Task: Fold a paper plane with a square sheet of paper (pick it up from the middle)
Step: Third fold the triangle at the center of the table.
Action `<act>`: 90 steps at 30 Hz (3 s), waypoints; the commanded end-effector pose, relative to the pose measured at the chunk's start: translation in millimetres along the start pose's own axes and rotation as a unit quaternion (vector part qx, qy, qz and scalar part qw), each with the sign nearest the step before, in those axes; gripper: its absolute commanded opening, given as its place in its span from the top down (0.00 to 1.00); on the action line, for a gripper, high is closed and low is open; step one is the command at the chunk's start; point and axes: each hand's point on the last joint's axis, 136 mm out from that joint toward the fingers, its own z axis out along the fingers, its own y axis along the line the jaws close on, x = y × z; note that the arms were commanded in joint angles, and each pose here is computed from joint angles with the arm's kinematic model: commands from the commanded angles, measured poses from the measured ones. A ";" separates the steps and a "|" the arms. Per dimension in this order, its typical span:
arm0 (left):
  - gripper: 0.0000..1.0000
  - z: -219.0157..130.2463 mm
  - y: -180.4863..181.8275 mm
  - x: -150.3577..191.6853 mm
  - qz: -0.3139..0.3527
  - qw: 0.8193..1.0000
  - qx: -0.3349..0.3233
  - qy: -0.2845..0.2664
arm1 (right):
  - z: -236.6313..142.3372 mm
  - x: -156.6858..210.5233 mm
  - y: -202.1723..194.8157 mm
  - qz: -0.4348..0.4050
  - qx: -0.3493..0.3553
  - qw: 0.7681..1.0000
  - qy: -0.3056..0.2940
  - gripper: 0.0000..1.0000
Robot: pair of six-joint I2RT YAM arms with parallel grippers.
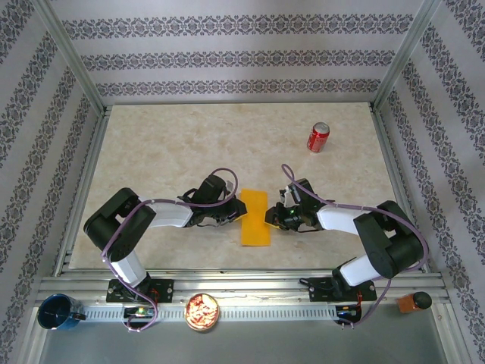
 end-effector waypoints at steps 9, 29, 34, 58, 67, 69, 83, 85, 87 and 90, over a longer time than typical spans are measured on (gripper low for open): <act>0.94 -19.8 5.2 -17.2 -0.012 0.999 -0.025 -0.047 | -43.3 -9.6 57.5 -0.164 -0.043 0.982 -0.087 0.67; 0.95 -23.9 -7.3 -25.2 -0.020 0.999 -0.014 -0.039 | -16.2 65.3 104.2 -0.666 0.109 0.707 -0.211 0.53; 0.95 -24.6 -5.8 -24.5 -0.023 0.999 -0.017 -0.039 | -2.0 66.9 101.9 -0.675 0.128 0.695 -0.210 0.51; 0.95 -22.5 -9.6 -25.1 -0.035 0.999 0.000 -0.039 | 17.8 60.1 79.8 -0.686 0.214 0.656 -0.231 0.58; 0.95 -22.7 -11.1 -25.7 -0.038 0.998 0.004 -0.041 | 17.7 62.2 73.1 -0.678 0.209 0.666 -0.229 0.68; 0.95 -22.8 -10.9 -25.7 -0.038 0.998 0.003 -0.041 | 16.1 61.8 72.3 -0.674 0.208 0.670 -0.232 0.70; 0.95 -22.0 -8.5 -24.4 -0.040 0.998 0.001 -0.039 | 8.6 59.4 74.5 -0.651 0.184 0.694 -0.246 0.88; 0.95 -22.0 -7.9 -24.5 -0.040 0.998 0.000 -0.040 | 9.3 59.6 74.7 -0.650 0.182 0.696 -0.244 0.90; 0.95 -22.0 -7.7 -24.3 -0.040 0.998 0.000 -0.039 | 10.3 59.5 74.1 -0.648 0.180 0.699 -0.242 0.92; 0.95 -22.5 -7.4 -24.0 -0.040 0.998 0.000 -0.040 | 11.0 59.8 73.4 -0.648 0.178 0.701 -0.239 0.98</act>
